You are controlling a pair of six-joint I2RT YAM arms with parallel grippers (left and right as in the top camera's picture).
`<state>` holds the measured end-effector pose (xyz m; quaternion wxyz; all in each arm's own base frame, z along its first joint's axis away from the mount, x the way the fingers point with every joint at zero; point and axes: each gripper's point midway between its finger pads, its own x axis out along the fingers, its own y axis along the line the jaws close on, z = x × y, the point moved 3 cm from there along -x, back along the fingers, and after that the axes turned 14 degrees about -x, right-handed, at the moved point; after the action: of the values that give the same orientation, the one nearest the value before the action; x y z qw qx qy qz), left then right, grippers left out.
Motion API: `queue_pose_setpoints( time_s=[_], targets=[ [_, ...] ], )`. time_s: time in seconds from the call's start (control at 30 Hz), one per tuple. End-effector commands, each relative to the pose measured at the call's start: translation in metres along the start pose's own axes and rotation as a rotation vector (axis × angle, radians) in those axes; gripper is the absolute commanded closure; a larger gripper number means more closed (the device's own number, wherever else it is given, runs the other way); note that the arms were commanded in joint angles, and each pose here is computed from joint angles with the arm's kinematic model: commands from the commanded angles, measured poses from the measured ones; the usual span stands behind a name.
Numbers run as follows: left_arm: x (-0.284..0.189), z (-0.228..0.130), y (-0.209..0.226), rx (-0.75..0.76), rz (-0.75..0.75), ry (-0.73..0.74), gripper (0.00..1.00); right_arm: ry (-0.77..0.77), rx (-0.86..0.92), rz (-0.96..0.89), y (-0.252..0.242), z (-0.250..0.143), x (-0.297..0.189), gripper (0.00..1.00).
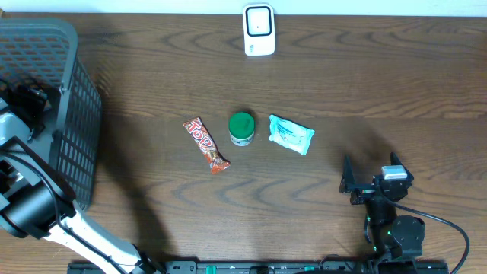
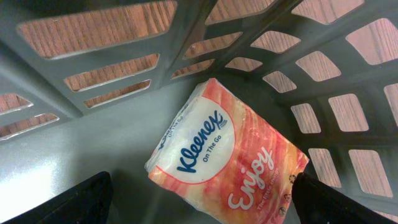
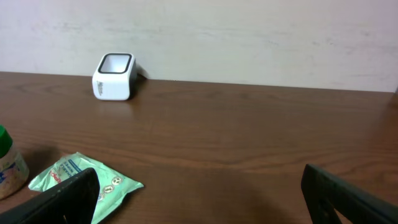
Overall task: Scan the item barcode
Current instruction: 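Reach into the basket and grasp the orange Kleenex pack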
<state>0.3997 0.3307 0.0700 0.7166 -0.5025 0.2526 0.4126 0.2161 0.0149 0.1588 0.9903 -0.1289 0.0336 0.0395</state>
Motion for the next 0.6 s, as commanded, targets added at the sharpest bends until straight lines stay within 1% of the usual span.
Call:
queue_pose_setpoints(
  time_s=[0.0, 0.07, 0.1, 0.13, 0.2, 0.27, 0.3, 0.43, 0.57],
  targets=[
    [0.019, -0.018, 0.019, 0.005, 0.059, 0.057, 0.15, 0.007, -0.003, -0.011, -0.002, -0.002, 0.0, 0.01],
    [0.021, -0.021, 0.024, 0.003, 0.075, 0.071, 0.32, 0.007, -0.003, -0.011, -0.002, -0.002, 0.0, 0.01],
    [0.021, -0.023, 0.026, 0.002, 0.085, 0.081, 0.37, 0.007, -0.003, -0.011, -0.002, -0.002, 0.0, 0.01],
    [0.021, -0.025, 0.028, 0.007, 0.094, 0.089, 0.49, 0.007, -0.003, -0.011, -0.002, -0.002, 0.0, 0.01],
    [0.02, -0.028, 0.032, 0.021, 0.11, 0.106, 0.67, 0.007, -0.003, -0.011, -0.002, -0.002, 0.0, 0.01],
    [0.018, -0.03, 0.035, 0.029, 0.123, 0.118, 0.89, 0.007, -0.003, -0.011, -0.002, -0.002, 0.0, 0.01],
    [0.016, -0.03, 0.036, 0.028, 0.131, 0.123, 0.92, 0.007, -0.003, -0.011, -0.002, -0.002, 0.0, 0.01],
    [-0.014, -0.013, 0.032, 0.008, 0.129, 0.102, 0.92, 0.007, -0.003, -0.01, -0.002, -0.002, 0.0, 0.01],
    [-0.074, 0.019, 0.007, -0.002, 0.052, 0.005, 0.93, 0.008, -0.003, -0.011, -0.002, -0.002, 0.0, 0.01]
  ],
)
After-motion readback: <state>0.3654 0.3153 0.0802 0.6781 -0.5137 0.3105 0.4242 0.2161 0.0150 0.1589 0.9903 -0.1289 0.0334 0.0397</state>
